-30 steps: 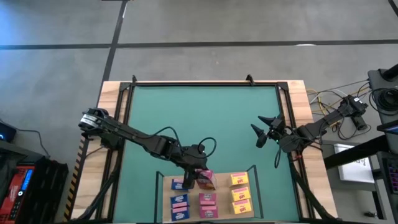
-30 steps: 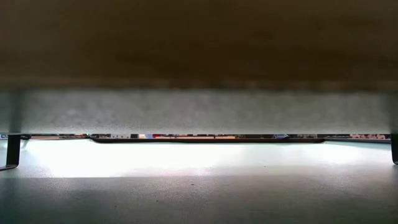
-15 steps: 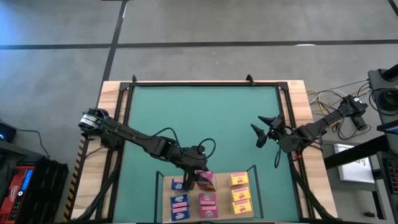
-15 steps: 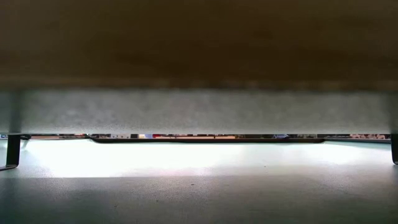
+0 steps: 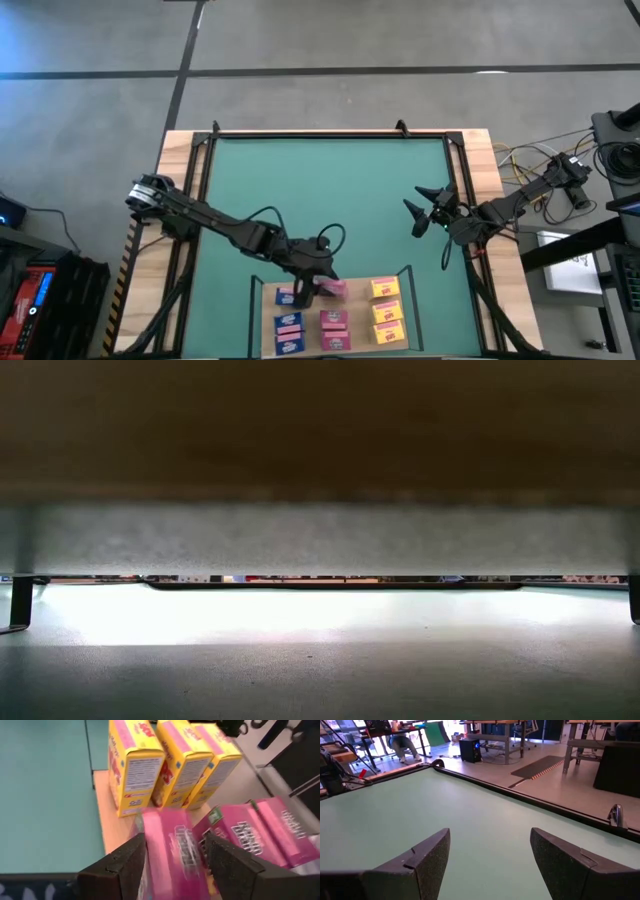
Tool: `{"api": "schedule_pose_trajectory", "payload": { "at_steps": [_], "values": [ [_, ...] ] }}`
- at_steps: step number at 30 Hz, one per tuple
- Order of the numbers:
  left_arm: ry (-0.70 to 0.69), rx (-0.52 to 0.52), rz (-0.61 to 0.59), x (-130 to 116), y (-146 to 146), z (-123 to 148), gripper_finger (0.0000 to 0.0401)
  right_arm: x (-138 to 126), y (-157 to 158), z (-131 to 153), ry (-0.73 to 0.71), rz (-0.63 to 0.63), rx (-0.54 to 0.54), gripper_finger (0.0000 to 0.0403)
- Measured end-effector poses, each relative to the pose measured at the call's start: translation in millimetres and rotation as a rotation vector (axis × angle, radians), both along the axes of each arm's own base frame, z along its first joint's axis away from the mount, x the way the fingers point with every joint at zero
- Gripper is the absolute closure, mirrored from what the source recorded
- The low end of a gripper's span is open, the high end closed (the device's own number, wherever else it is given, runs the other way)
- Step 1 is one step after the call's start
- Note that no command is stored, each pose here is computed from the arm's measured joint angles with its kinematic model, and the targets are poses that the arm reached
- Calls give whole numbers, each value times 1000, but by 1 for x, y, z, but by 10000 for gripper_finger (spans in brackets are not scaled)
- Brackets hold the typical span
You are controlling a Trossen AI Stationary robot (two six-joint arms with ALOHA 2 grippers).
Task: Stack cereal on shelf
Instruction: Put the violet cereal box on the shelf aligned with the other violet cereal boxes, then return to Home Position
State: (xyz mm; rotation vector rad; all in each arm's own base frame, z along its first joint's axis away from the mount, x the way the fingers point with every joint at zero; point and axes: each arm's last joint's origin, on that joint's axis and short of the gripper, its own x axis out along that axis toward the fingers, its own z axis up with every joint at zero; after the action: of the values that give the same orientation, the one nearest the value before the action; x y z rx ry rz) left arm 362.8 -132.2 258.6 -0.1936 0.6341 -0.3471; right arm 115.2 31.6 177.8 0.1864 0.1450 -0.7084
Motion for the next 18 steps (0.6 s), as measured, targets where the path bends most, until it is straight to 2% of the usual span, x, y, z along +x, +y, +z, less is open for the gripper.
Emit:
{"api": "schedule_pose_trajectory", "payload": {
  "at_steps": [11,18],
  "values": [
    [-11,-29,13,1,0,2,209,0,0,0,0,0,0,138],
    [19,52,19,3,4,19,209,0,0,0,0,0,0,138]
  ]
}}
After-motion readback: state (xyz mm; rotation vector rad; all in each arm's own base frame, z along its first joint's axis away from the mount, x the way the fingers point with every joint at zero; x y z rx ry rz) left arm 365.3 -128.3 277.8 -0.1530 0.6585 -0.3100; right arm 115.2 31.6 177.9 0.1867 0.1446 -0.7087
